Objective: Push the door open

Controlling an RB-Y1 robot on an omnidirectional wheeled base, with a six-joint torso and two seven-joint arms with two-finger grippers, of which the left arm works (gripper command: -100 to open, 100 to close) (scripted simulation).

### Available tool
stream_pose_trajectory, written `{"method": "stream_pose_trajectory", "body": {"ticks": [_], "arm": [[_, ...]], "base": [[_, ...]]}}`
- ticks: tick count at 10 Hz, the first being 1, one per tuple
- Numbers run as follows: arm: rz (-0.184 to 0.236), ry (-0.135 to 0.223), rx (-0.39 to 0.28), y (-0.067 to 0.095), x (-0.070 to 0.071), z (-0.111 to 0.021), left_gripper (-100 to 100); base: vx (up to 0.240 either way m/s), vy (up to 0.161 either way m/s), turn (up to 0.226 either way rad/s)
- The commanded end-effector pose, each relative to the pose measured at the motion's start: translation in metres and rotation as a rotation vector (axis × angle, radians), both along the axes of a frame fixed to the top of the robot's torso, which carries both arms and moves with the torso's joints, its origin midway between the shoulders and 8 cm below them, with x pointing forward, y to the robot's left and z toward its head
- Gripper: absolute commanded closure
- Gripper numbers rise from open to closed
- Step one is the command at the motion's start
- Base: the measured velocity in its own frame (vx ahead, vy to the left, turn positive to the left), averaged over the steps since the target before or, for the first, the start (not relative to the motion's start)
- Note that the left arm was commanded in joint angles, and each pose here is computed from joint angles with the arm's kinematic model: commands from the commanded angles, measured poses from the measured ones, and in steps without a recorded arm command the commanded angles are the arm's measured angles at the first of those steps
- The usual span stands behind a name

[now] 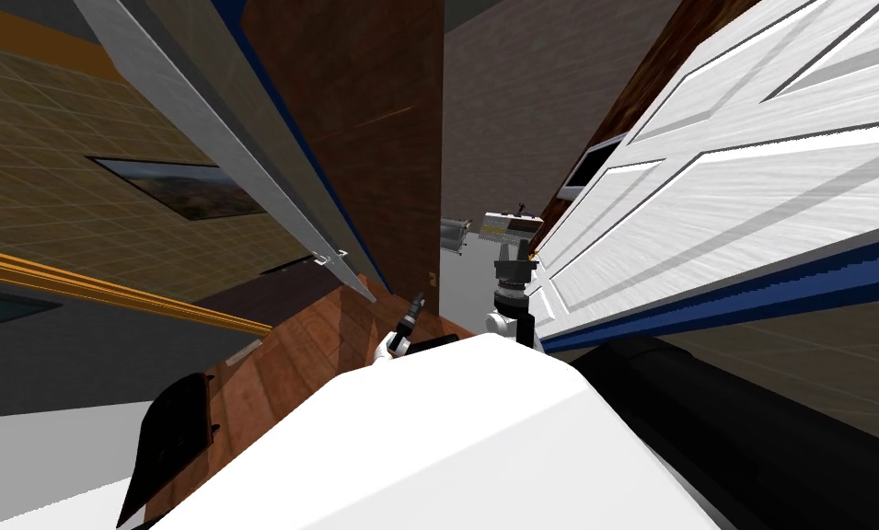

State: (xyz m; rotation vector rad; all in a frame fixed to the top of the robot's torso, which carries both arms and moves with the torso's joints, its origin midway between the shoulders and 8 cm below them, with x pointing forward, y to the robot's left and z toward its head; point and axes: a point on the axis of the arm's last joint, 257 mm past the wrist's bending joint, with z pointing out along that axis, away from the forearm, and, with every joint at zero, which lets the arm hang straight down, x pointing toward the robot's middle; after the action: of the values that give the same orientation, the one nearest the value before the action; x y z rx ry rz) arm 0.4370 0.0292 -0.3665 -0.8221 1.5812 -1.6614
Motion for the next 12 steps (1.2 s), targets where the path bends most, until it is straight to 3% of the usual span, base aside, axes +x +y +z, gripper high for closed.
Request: {"method": "stream_pose_trajectory", "body": {"ticks": [1,6,7,12], "arm": [[-0.015,0.014,0.006,-0.006,-0.003,-0.007,-100],[-0.060,0.056,0.021,-0.024,-0.012,-0.025,-100],[-0.053,0.048,0.019,-0.021,-0.011,-0.021,-100],[-0.035,0.052,0.035,-0.012,-0.010,-0.027,-100]], "base": [[0.104,0.041,-0.028],[0.115,0.060,-0.022],[0.060,0.030,-0.007],[0.154,-0.102,-0.032]]}}
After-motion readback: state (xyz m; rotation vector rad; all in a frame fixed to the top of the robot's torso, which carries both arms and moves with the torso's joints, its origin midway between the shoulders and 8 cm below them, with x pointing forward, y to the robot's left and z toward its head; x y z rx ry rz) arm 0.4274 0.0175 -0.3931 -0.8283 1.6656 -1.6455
